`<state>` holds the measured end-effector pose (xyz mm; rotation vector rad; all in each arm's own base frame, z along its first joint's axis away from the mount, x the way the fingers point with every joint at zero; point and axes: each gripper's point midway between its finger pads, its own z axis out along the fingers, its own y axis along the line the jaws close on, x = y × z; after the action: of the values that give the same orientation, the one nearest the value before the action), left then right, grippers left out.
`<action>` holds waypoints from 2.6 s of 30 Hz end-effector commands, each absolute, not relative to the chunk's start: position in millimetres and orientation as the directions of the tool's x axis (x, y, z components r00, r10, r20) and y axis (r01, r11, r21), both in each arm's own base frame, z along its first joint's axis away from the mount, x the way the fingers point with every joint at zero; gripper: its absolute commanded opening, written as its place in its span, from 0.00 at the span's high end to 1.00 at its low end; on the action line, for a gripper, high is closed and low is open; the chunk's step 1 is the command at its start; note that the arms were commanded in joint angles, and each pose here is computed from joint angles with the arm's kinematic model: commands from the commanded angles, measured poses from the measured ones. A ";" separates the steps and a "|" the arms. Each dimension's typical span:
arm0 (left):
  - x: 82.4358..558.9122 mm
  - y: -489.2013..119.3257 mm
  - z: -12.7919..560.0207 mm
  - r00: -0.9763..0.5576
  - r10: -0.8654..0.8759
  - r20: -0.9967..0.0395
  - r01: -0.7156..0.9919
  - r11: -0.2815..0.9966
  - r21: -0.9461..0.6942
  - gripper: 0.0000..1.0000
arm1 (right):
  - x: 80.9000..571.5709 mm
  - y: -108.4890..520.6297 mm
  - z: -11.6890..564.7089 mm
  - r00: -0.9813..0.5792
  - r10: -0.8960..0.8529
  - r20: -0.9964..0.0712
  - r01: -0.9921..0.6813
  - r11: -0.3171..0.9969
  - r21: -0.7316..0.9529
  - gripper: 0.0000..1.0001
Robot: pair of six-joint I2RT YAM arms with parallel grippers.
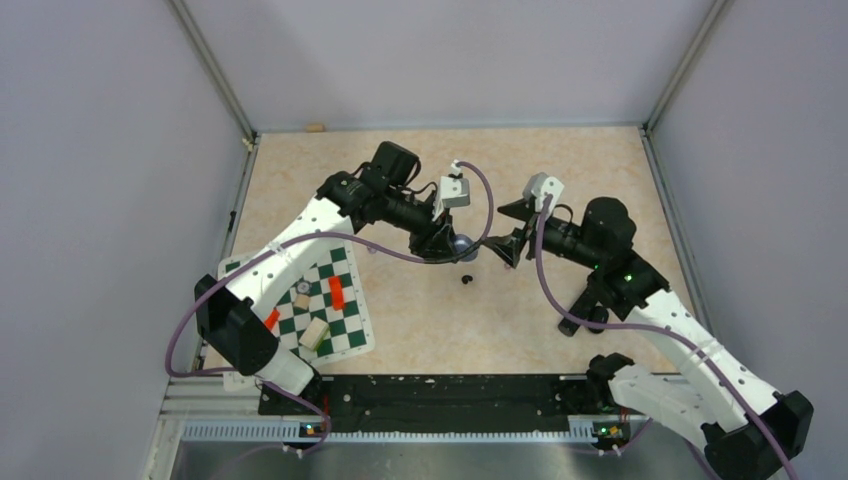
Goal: Insert the wireless bluetooth earbuds into the charging case
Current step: Open the charging case to the charging case.
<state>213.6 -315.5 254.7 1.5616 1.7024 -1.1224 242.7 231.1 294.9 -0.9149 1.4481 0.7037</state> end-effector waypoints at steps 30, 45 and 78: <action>207.4 -324.5 258.6 -0.154 0.495 -0.855 0.972 -0.079 -0.221 1.00 | 229.0 268.0 269.0 0.004 -0.159 -0.987 -0.941 0.332 -0.058 0.27; 204.9 -322.2 259.7 -0.144 0.494 -0.858 0.974 -0.081 -0.211 1.00 | 250.5 241.6 292.9 0.101 -0.162 -0.982 -0.853 0.493 -0.169 0.27; 222.1 -286.7 264.2 -0.114 0.495 -0.862 0.994 0.055 -0.100 1.00 | 290.3 188.9 312.2 -0.019 -0.224 -0.974 -0.757 0.640 -0.132 0.25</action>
<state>219.4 -304.5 239.4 1.5474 1.7624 -1.0660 269.0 198.9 317.7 -0.8698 1.4767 0.5476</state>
